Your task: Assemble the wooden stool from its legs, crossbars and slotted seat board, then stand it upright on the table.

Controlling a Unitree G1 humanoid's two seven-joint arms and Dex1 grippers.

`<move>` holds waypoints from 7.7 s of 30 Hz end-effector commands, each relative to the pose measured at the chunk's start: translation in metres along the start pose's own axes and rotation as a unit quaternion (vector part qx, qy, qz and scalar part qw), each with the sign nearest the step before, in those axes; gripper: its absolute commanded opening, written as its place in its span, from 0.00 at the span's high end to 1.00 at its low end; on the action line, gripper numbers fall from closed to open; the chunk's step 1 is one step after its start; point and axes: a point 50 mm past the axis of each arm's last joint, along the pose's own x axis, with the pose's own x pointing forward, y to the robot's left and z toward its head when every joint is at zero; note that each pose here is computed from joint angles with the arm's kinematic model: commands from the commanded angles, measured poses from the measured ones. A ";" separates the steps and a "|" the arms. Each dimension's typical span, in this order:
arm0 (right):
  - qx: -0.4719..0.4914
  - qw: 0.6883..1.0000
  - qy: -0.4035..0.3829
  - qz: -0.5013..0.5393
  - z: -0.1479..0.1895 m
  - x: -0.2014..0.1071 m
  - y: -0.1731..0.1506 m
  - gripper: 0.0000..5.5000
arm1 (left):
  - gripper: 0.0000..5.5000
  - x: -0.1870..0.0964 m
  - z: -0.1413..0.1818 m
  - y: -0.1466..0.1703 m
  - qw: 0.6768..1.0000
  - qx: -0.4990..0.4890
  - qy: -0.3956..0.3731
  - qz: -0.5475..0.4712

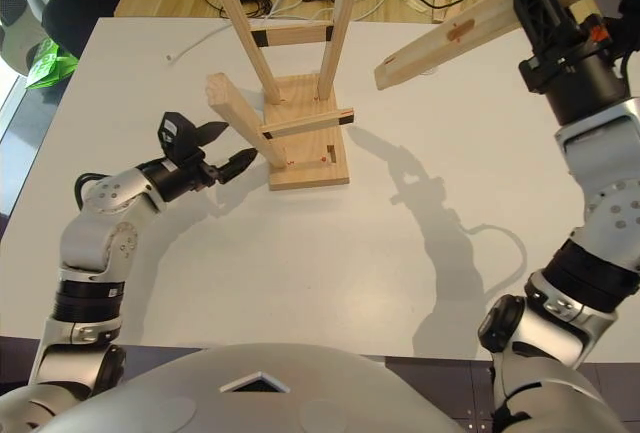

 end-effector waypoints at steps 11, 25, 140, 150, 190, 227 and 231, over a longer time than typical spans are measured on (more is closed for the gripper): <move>0.096 0.992 0.071 -0.037 -0.044 -0.021 -0.020 0.81 | 0.28 0.011 0.014 -0.047 0.998 -0.023 0.019 -0.051; 0.110 0.988 0.100 -0.030 -0.073 -0.014 -0.016 0.81 | 0.28 0.013 0.024 -0.017 0.996 -0.049 0.001 0.072; -0.269 0.901 0.290 -0.177 -0.058 -0.009 -0.011 0.80 | 0.28 0.034 0.021 -0.038 0.995 -0.075 -0.041 0.052; -0.152 0.927 0.327 -0.101 -0.066 -0.014 -0.051 0.80 | 0.28 0.035 0.026 -0.037 0.995 -0.071 -0.042 0.051; -0.210 0.969 0.129 0.031 -0.025 0.047 -0.052 0.55 | 0.28 0.047 0.032 -0.036 0.994 -0.077 -0.050 0.059; -0.078 0.972 0.173 0.137 -0.102 0.015 0.026 0.99 | 0.28 0.047 0.039 -0.033 0.995 -0.066 -0.049 0.055; -0.076 0.977 0.064 0.187 -0.049 0.030 0.055 0.99 | 0.28 0.048 0.036 -0.032 0.996 -0.065 -0.044 0.051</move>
